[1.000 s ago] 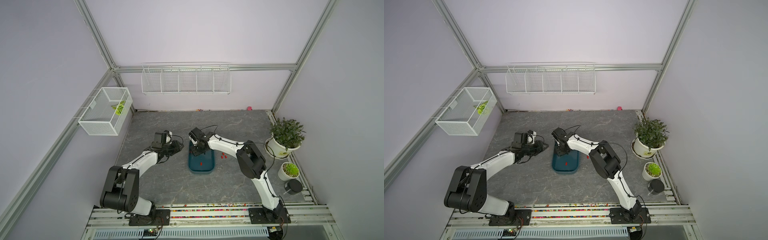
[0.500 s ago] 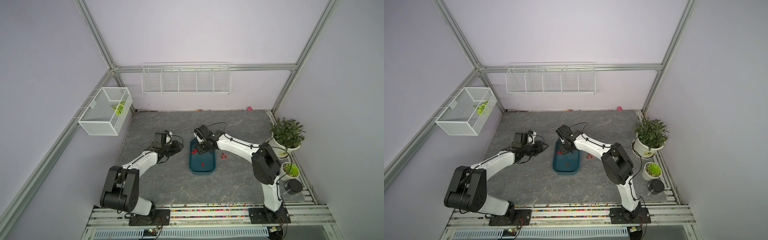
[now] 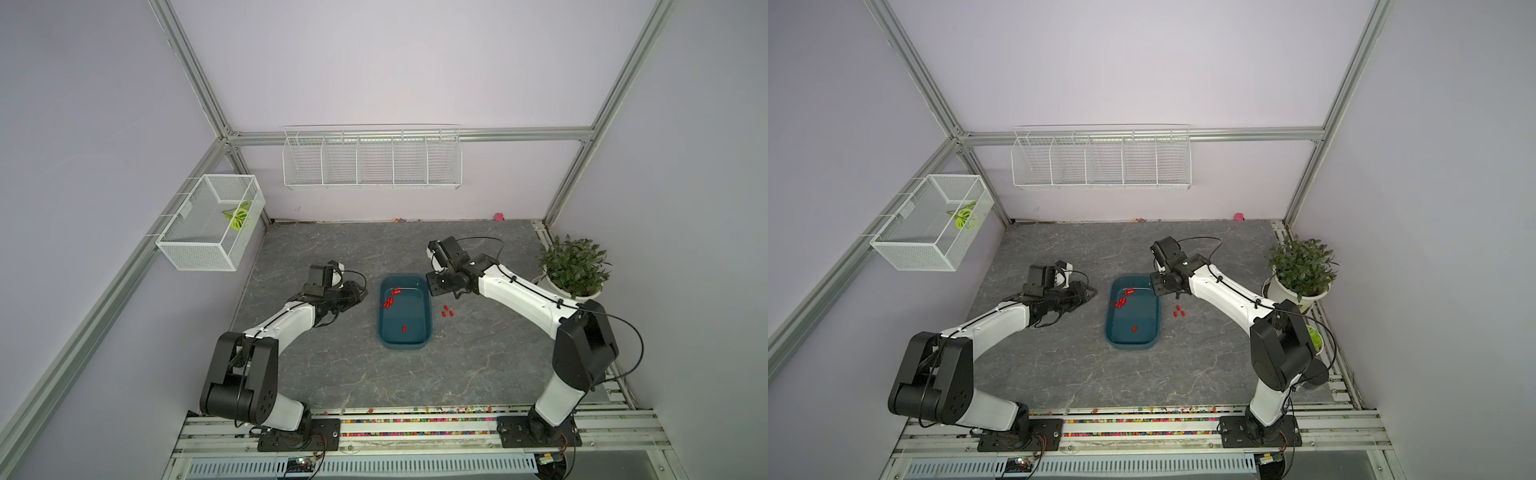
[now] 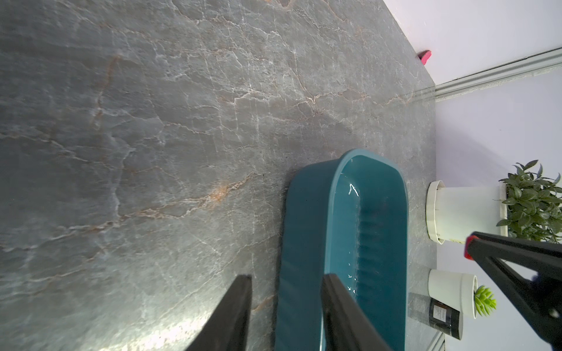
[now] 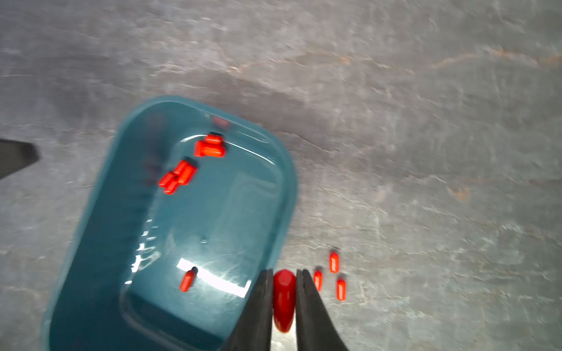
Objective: Take the screw protection sleeves out of the storage box
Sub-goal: Place the screw protection sleeve at the center of the board.
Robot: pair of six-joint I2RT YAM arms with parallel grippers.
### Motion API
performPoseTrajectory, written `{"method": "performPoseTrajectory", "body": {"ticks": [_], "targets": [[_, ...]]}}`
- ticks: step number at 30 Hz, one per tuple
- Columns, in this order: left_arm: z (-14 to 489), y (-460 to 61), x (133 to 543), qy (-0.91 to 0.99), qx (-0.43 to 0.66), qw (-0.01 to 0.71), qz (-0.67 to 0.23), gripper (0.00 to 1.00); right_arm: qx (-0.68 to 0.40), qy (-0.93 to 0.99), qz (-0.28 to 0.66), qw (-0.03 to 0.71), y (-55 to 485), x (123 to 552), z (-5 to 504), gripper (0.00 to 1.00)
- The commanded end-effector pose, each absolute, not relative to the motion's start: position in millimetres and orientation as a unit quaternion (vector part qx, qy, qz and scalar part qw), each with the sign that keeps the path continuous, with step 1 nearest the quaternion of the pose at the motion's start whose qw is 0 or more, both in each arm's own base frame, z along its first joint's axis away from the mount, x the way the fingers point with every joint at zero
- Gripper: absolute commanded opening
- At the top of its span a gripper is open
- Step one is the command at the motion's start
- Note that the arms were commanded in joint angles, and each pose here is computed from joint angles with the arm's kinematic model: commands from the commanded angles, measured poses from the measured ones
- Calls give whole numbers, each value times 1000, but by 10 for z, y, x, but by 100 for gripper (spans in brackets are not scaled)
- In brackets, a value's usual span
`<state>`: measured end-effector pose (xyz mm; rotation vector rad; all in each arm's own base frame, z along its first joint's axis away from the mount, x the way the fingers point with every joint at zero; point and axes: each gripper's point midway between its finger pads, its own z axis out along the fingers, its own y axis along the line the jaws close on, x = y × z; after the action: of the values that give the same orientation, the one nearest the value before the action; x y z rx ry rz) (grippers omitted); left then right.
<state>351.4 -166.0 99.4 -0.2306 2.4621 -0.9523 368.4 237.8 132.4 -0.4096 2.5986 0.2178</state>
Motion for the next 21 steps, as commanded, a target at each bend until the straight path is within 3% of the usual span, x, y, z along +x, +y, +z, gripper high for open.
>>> {"method": "performPoseTrajectory", "body": {"ticks": [1, 21], "targets": [[1028, -1657, 3527, 900, -84, 247, -348, 44, -145, 956, 73, 243, 2214, 3679, 1233, 19], [1081, -1882, 3572, 904, -65, 239, -349, 44, -129, 975, 44, 174, 1817, 3720, 332, 20]]}}
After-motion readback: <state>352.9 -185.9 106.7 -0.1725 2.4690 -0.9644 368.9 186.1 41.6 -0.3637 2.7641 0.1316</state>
